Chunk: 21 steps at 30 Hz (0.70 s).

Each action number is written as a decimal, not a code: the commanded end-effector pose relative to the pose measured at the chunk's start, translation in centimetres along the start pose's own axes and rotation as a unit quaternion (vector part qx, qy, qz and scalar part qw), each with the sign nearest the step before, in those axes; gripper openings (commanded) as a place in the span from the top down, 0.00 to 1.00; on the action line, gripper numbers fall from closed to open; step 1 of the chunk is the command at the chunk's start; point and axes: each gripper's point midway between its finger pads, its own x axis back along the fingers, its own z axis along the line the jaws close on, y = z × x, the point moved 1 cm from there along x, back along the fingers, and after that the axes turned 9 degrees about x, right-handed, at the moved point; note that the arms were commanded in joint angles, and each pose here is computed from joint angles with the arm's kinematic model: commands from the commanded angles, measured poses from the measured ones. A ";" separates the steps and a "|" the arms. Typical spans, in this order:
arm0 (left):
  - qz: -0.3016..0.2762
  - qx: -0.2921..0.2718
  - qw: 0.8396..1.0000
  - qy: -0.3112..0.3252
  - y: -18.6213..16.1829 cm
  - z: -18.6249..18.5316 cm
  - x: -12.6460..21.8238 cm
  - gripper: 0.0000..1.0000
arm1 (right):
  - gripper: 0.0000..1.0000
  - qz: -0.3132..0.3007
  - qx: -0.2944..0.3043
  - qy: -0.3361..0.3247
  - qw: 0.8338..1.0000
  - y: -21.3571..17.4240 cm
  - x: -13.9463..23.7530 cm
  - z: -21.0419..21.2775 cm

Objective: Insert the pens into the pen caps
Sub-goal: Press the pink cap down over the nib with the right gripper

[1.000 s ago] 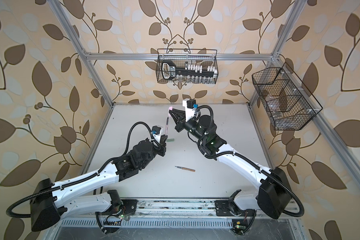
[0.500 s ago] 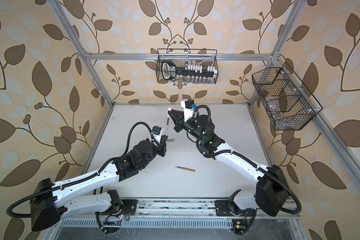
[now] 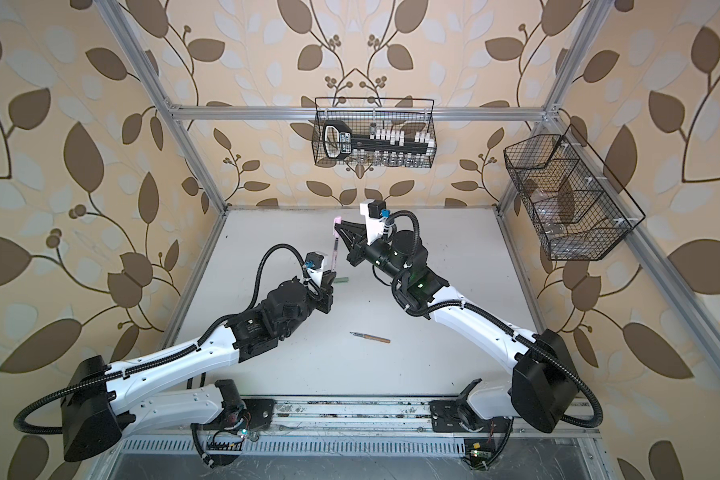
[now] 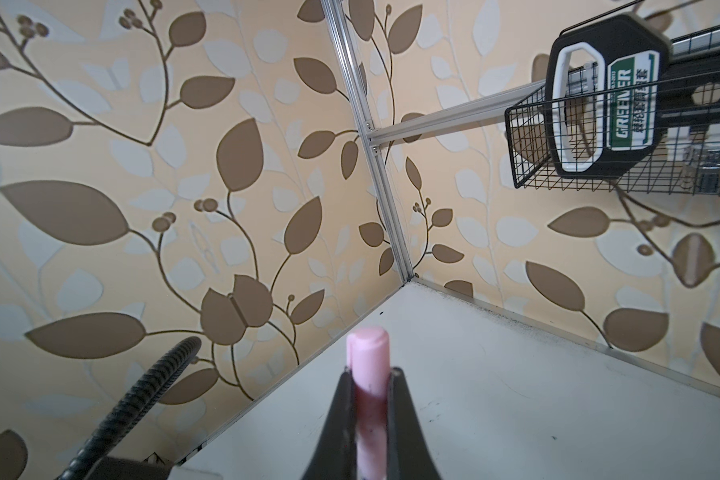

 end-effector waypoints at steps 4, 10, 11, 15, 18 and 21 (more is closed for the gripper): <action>-0.039 0.009 0.999 -0.012 3.1 -1.0 0.6 1.00 | 1.00 0.009 -0.002 -0.002 1.000 -0.8 0.2 0.1; -0.040 0.012 0.999 -0.016 3.2 -1.2 0.4 1.00 | 1.00 0.008 -0.011 0.003 1.000 -1.6 0.4 0.4; -0.043 0.015 0.999 -0.017 3.3 -1.2 0.4 1.00 | 1.00 0.008 -0.012 0.001 1.000 -1.8 0.4 0.3; -0.047 0.016 0.999 -0.018 3.7 -1.2 0.6 1.00 | 1.00 0.007 -0.011 0.000 1.000 -1.9 0.6 0.4; -0.050 0.021 0.998 -0.024 4.0 -1.3 0.6 1.00 | 1.00 0.006 -0.005 0.000 1.000 -2.0 0.9 0.6; -0.053 0.024 0.998 -0.027 4.4 -1.3 0.7 1.00 | 1.00 0.007 -0.002 -0.006 1.000 -2.2 1.2 0.5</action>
